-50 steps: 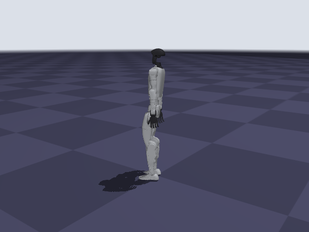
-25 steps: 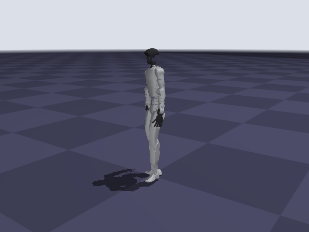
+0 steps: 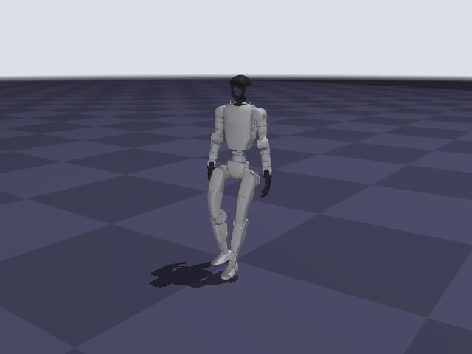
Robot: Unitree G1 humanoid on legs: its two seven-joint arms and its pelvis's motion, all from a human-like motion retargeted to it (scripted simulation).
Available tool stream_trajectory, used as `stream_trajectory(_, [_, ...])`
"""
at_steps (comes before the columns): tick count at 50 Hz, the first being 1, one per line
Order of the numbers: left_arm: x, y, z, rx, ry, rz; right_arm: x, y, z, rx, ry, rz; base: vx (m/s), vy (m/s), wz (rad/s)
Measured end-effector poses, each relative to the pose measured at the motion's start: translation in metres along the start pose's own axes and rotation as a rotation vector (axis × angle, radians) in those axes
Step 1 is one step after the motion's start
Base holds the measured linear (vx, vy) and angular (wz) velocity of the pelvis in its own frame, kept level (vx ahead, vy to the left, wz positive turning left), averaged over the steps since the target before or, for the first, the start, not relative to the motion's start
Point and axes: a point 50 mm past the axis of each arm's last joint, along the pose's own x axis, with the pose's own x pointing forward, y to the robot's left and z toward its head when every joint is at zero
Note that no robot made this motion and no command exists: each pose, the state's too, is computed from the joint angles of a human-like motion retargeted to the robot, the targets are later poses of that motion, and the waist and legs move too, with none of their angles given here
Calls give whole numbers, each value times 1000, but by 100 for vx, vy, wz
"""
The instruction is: In place motions
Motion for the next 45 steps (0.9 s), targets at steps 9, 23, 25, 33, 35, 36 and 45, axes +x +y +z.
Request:
stream_trajectory(9, [0,-5,-1,28,0,-64,0,4,0,-62,-1,12,16,-1,106])
stream_trajectory(23, [-1,1,18,60,-93,-81,0,-5,5,-139,-13,-29,-1,-5,-39])
stream_trajectory(25, [-2,4,21,58,-107,-70,0,-5,5,-139,-14,-25,-8,-8,-206])
stream_trajectory(33, [-2,10,-6,-17,-60,-22,-2,-17,6,-150,0,-38,-11,-9,-258])
stream_trajectory(35, [-2,8,-17,-22,-27,-18,-2,-19,7,-136,5,-40,-13,-14,-237])
stream_trajectory(36, [-2,7,-22,-18,-10,-19,-2,-20,8,-126,8,-42,-15,-17,-228])
stream_trajectory(45, [-1,-6,-35,44,55,-14,-4,-17,-13,-54,116,-40,-5,-13,-194])
